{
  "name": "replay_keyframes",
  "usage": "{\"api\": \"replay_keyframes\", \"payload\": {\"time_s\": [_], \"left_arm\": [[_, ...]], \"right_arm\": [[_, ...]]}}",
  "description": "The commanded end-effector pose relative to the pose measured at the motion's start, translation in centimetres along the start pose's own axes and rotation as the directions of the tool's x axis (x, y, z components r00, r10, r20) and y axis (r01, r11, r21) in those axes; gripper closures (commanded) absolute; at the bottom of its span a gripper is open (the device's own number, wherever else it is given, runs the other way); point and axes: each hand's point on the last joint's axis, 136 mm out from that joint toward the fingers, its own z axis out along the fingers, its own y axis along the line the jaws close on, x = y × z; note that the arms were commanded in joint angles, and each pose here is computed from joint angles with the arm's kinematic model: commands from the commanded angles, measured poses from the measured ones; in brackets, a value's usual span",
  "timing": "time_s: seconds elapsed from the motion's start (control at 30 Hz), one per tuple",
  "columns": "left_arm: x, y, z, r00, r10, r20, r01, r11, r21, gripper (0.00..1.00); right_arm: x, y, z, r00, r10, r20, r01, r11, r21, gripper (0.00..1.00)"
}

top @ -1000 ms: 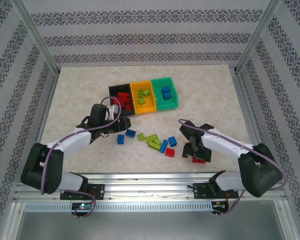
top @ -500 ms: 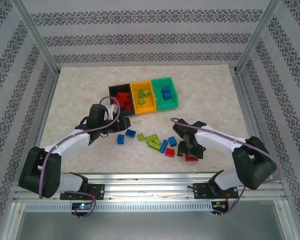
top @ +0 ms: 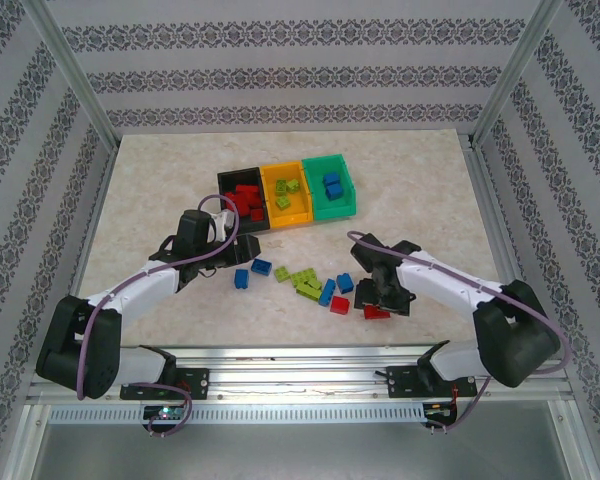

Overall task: Sort the legos into containers by color
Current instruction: Pick up the lego from the bottom-right of the table.

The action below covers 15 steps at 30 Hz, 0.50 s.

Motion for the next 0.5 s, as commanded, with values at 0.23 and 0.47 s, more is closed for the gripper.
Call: {"api": "replay_keyframes", "payload": {"time_s": [0.23,0.47], "left_arm": [[-0.3,-0.3,-0.7,1.0,0.004,0.022,-0.004,1.0,0.012,0.34],[0.2,0.2,-1.2,1.0,0.006,0.025,-0.005,1.0,-0.018,0.33]], "right_arm": [[0.3,2.1,2.9,0.992,-0.087,-0.091,0.093,0.993,0.066,0.31],[-1.3,2.7,0.3,0.993,-0.118,-0.011,0.119,0.992,0.041,0.45]]}}
